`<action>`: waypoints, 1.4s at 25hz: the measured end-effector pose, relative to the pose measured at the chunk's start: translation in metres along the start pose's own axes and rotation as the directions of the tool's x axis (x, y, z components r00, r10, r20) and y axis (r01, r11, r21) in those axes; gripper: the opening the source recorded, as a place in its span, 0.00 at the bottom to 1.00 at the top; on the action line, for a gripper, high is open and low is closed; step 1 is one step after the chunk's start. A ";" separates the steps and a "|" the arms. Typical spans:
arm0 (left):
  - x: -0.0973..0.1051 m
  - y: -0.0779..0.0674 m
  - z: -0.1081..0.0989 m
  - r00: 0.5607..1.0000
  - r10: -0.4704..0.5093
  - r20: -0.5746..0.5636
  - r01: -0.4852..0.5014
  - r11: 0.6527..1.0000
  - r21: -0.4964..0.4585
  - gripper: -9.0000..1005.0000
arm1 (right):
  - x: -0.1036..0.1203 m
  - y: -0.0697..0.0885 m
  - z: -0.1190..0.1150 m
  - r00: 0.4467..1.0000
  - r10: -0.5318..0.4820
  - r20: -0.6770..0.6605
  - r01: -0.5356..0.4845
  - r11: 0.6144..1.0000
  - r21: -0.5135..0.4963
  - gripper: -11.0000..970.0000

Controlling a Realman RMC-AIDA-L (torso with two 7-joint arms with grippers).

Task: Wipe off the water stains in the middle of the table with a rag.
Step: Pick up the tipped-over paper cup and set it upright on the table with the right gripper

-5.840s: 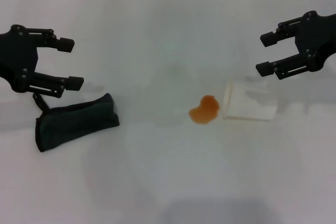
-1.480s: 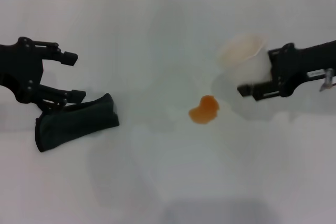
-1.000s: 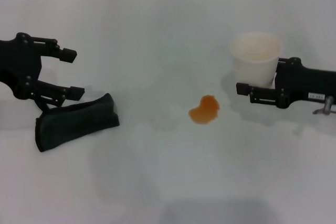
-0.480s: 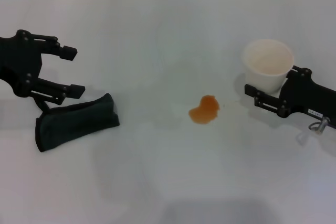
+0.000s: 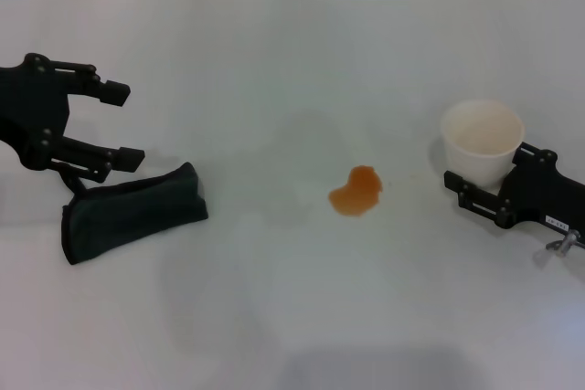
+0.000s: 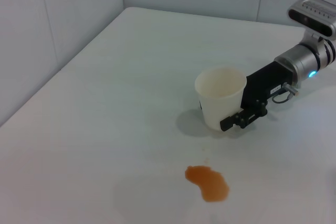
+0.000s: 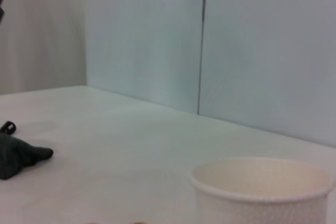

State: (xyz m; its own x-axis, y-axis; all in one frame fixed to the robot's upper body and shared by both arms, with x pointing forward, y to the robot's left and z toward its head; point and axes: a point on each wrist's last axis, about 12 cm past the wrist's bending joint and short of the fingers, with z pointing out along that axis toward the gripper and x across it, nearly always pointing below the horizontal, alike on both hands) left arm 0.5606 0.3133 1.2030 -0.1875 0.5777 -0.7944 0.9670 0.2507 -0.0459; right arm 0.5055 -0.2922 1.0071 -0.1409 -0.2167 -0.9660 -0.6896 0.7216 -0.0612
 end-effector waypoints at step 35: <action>0.006 -0.003 0.002 1.000 -0.010 -0.009 0.010 1.000 0.008 0.86 | 0.009 0.002 -0.009 0.997 0.079 -0.025 -0.078 0.997 0.020 0.89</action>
State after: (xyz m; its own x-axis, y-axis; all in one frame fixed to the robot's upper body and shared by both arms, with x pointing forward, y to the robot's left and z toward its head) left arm 0.5566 0.3143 1.1975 -0.1987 0.5818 -0.7887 0.9664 0.2502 -0.0589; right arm 0.4965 -0.2985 1.0004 -0.2124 -0.1753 -0.9613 -0.6620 0.7494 0.0096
